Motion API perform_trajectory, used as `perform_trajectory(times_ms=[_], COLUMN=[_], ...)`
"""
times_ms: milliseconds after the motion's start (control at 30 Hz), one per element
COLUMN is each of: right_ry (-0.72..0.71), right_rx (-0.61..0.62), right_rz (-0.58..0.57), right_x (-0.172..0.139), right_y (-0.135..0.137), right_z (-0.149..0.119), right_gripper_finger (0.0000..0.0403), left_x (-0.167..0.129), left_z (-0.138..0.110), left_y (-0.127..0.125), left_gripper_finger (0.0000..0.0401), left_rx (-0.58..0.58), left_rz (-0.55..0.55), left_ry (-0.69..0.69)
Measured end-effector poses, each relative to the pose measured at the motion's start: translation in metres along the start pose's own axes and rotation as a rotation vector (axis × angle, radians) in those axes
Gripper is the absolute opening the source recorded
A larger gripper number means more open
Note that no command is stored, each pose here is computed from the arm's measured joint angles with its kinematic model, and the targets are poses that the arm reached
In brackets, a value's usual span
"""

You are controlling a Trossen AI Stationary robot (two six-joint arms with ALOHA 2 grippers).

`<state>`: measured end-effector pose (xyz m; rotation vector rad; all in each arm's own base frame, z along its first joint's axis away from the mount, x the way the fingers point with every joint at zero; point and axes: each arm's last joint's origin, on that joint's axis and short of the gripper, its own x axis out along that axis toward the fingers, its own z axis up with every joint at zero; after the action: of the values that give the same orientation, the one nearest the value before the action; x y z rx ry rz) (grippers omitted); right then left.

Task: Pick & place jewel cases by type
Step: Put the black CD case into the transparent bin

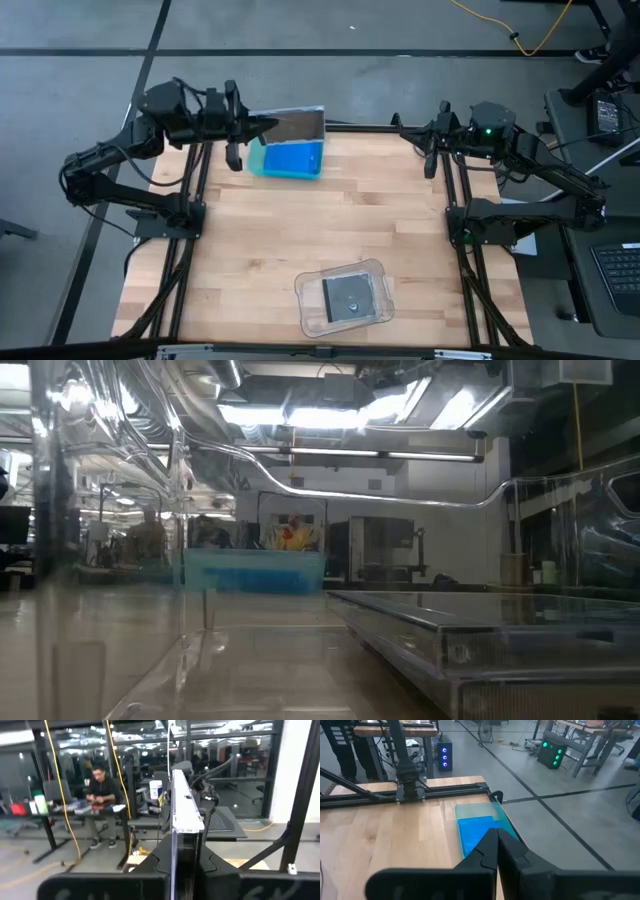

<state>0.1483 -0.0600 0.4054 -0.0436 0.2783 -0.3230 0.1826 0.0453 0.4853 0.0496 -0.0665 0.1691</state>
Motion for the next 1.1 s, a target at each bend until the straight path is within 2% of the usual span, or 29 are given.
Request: perform_trajectory(times_ms=[533, 767, 1100], right_ry=[-0.001, -0.006, -0.005], right_rx=[0.075, 0.075, 0.125], right_rz=[0.001, 0.078, 0.079], right_x=[0.0, 0.0, -0.001], right_y=[0.0, 0.002, 0.002], right_z=[0.0, 0.0, 0.0], right_gripper_finger=[0.0006, 0.0006, 0.0006], left_x=[-0.014, -0.016, -0.015], left_z=[0.028, 0.029, 0.024], left_y=[-0.001, -0.003, -0.014], left_gripper_finger=[0.0009, 0.0009, 0.0009], left_rx=[0.33, 0.46, 0.671], left_rz=[0.009, -0.048, -0.109], left_ry=[-0.085, -0.083, -0.056])
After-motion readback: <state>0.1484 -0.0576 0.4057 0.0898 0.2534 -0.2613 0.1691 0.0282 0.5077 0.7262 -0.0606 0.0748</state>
